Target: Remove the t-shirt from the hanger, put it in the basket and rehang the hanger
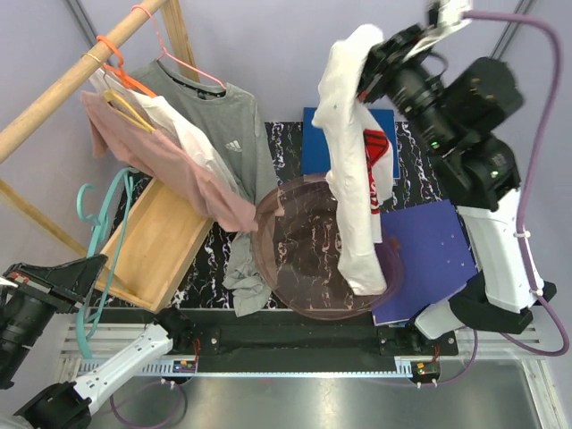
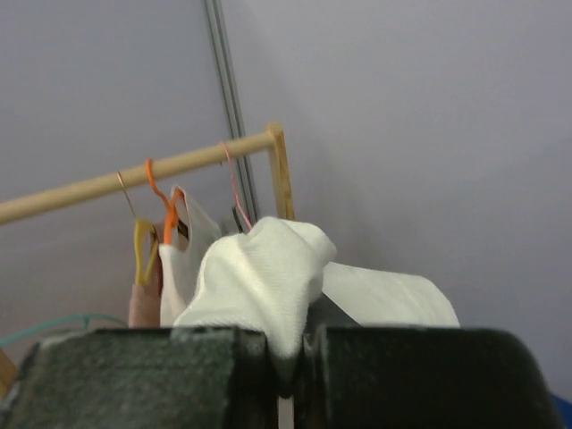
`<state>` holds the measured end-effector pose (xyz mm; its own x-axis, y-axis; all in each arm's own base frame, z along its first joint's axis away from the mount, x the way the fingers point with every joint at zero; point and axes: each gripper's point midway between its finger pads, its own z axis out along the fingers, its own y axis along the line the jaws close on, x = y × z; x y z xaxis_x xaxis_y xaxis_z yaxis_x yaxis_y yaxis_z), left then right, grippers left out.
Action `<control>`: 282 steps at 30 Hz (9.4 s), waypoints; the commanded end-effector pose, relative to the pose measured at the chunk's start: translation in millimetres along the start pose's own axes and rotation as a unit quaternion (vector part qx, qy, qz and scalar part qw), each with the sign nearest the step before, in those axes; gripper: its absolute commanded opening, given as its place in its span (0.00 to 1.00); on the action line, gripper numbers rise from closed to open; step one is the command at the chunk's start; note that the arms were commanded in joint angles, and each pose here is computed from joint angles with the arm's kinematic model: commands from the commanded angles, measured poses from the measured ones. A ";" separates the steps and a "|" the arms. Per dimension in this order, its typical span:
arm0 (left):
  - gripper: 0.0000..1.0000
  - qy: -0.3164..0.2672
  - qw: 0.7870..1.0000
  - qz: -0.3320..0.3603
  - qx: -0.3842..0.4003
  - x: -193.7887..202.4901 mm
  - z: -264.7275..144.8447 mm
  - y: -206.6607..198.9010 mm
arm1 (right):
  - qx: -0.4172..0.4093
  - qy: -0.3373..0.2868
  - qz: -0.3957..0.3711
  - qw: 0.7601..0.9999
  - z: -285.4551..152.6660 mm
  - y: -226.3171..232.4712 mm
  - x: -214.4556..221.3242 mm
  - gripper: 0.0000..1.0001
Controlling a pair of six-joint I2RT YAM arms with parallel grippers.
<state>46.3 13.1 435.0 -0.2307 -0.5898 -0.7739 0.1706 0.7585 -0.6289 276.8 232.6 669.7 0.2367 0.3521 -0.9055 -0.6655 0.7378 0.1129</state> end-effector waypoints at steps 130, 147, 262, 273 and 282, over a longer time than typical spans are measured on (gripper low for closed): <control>0.53 -0.224 0.938 0.126 -0.234 -134.3 193.8 -69.1 | -0.045 0.418 0.283 0.862 -235.5 43.0 346.7 0.88; 0.48 -0.165 0.914 0.136 -0.345 -122.9 259.1 6.9 | -0.043 0.416 0.278 0.865 -239.7 42.3 339.8 0.88; 0.00 -0.282 0.935 -0.059 -0.206 -98.5 96.7 2.9 | -0.359 0.390 0.177 0.829 -231.2 340.8 312.4 0.00; 0.00 -0.297 0.931 -0.090 -0.190 -105.8 109.0 -2.8 | -0.452 0.424 0.204 0.758 -335.3 333.9 346.1 0.00; 0.00 -0.308 0.928 -0.084 -0.191 -114.2 107.6 -5.9 | -0.436 0.449 0.206 0.752 -387.2 294.0 390.6 0.00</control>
<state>167.6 28.5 441.0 0.1035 -0.6533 -0.7500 -0.3325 0.6879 -0.6452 -61.0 404.5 251.6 -0.4275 -0.1610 -0.8895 -0.8946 -0.0662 0.4419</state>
